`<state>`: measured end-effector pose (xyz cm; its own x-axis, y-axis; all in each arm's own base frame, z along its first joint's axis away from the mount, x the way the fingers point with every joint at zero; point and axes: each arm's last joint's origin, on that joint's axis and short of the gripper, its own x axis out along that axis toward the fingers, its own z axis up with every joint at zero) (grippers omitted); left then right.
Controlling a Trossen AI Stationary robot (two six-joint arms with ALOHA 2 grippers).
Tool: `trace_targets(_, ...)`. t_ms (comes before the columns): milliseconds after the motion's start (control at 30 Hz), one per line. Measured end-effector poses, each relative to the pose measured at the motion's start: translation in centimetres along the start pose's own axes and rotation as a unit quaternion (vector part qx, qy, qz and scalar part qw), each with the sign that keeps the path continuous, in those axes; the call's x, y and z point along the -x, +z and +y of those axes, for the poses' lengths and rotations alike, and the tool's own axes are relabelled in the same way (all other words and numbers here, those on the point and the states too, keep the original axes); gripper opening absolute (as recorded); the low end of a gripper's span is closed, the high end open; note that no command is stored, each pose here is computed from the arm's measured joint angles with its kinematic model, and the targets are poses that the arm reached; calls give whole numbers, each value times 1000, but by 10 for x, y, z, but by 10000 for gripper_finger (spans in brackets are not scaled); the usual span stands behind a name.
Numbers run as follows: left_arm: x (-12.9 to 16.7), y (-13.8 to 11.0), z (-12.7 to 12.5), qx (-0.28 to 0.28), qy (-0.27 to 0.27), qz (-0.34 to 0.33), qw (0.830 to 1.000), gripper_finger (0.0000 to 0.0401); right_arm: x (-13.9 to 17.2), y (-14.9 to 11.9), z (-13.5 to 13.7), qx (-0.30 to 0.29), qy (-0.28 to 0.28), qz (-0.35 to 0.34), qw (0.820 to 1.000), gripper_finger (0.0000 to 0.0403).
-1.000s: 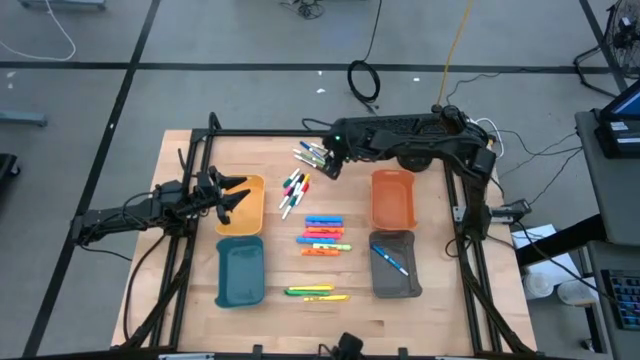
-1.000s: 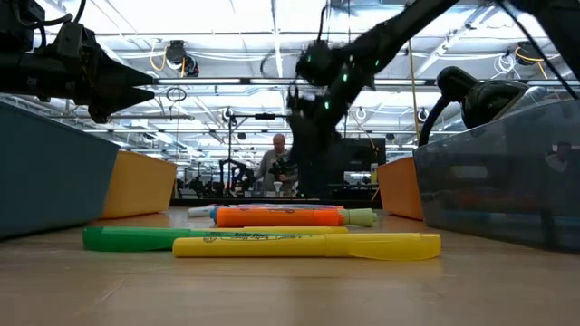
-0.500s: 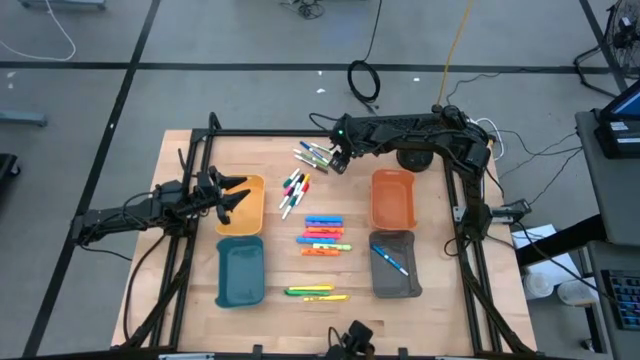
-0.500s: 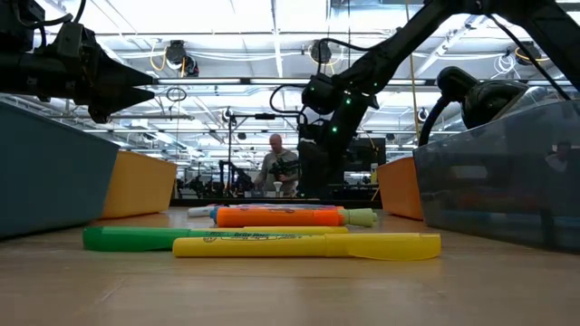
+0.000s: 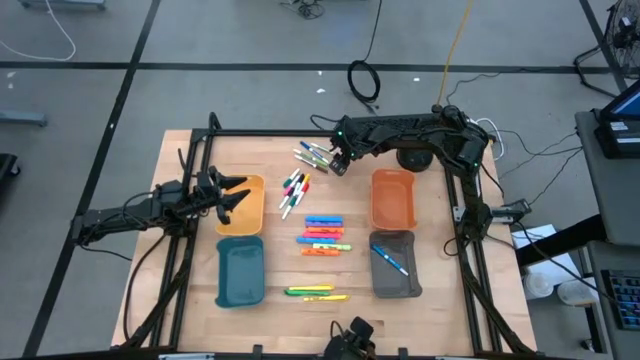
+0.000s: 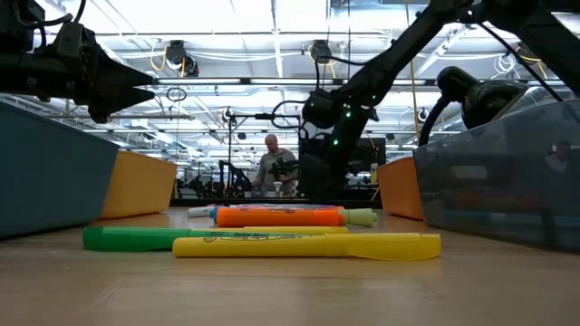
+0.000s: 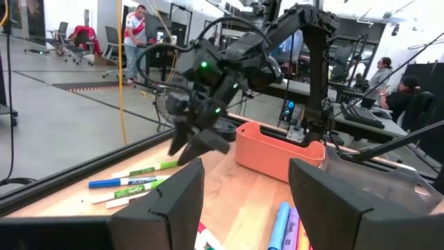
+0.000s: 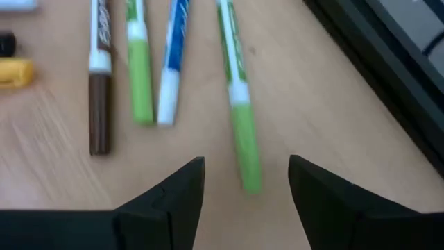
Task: Pick & Place Markers
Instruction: Put the top green dry erase marker into the black bin
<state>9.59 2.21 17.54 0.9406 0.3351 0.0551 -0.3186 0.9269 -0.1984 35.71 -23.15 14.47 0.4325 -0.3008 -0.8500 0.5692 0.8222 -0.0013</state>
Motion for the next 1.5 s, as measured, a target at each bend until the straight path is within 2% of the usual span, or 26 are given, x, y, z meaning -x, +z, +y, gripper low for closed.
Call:
trace_targets(233,0,0,0,0,0,0,1000,214,-13,-6,-9,-8,8,17,1000,189)
trace_targets(367,0,0,0,0,1,0,1000,214,-13,-7,-11,-3,15,21,1000,168)
trace_targets(767,0,0,0,0,0,0,1000,214,-13,-7,-11,0,25,24,999,18)
trace_targets(1033,0,0,0,0,1,0,1000,214,-4,-5,-6,20,33,20,999,16)
trace_targets(1267,0,0,0,0,1,0,1000,214,57,14,27,72,53,-39,995,16)
trace_targets(1500,0,0,0,0,1,0,1000,214,143,7,85,133,103,-68,983,16)
